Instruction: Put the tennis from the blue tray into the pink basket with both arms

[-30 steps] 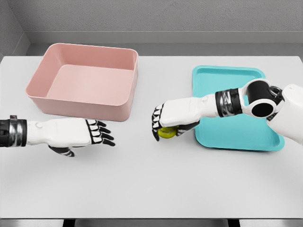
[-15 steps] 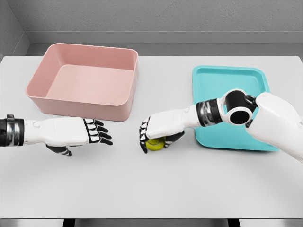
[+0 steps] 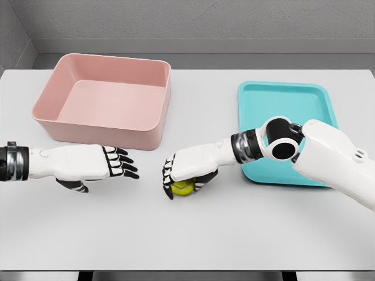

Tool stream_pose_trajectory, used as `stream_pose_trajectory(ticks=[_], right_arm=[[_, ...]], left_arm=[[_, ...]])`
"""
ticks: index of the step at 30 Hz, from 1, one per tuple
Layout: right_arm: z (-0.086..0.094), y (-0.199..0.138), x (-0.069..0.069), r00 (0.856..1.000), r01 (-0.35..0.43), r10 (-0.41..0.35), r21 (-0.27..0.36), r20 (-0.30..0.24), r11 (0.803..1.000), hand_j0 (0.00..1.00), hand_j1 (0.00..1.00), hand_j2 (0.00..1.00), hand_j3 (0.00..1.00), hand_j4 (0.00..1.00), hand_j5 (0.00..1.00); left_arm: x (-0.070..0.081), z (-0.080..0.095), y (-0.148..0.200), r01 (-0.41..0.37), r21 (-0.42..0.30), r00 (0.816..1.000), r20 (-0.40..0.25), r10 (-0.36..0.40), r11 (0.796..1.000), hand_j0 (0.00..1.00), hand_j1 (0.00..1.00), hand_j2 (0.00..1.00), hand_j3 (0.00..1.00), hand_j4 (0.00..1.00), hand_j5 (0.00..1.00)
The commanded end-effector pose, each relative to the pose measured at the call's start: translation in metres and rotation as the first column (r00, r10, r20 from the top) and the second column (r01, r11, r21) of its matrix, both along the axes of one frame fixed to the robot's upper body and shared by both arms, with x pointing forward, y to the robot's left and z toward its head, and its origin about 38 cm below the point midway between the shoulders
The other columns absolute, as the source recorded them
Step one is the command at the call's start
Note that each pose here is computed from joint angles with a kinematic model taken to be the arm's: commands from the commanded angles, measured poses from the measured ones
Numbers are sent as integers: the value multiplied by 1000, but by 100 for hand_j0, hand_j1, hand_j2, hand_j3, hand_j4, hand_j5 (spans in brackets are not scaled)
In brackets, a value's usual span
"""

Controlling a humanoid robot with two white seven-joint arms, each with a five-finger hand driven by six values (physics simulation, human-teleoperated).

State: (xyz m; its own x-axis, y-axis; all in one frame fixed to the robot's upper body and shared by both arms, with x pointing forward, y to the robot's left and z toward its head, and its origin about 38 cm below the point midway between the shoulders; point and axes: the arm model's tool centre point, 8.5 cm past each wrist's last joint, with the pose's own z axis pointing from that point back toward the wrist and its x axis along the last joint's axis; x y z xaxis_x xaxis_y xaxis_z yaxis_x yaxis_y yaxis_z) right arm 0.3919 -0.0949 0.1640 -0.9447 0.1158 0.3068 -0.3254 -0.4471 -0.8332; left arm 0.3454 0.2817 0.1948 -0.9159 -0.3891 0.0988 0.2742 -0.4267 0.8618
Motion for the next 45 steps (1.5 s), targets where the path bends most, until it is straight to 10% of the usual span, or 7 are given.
stream_pose_trajectory(ticks=[1, 4, 14, 20, 25, 32, 45], right_arm=[[-1, -1, 1, 1000, 9, -9, 0, -6, 1000, 56, 56, 56, 56, 56, 56], [-1, -2, 3, 1000, 14, -14, 3, -6, 1000, 100, 100, 100, 100, 100, 100], [8, -7, 9, 999, 29, -29, 7, 15, 1000, 100, 100, 100, 100, 100, 100], [59, -72, 40, 978, 154, -148, -28, 149, 988, 100, 100, 100, 100, 100, 100], [103, -140, 62, 902, 341, -369, 156, 224, 927, 100, 100, 100, 100, 100, 100], [93, -192, 75, 836, 484, -510, 168, 200, 859, 100, 100, 100, 100, 100, 100], [74, -208, 67, 825, 521, -542, 156, 162, 839, 100, 100, 100, 100, 100, 100]], left_arm=[[1, 2, 0, -5, -9, 1000, 1, 5, 1000, 100, 100, 100, 100, 100, 100], [1, 3, 0, -6, -14, 1000, 2, 6, 1000, 100, 100, 100, 100, 100, 100], [0, 1, 2, -9, -9, 1000, -2, 9, 1000, 100, 100, 100, 100, 100, 100], [2, 7, 3, -16, -17, 1000, 12, 17, 1000, 100, 100, 100, 100, 100, 100], [8, 8, -37, 45, -154, 999, 34, -41, 987, 100, 100, 100, 100, 100, 100], [6, -3, -64, 116, -78, 993, -3, -117, 990, 100, 100, 100, 100, 100, 100], [16, 27, -145, 282, -123, 959, 72, -275, 951, 100, 100, 100, 100, 100, 100]])
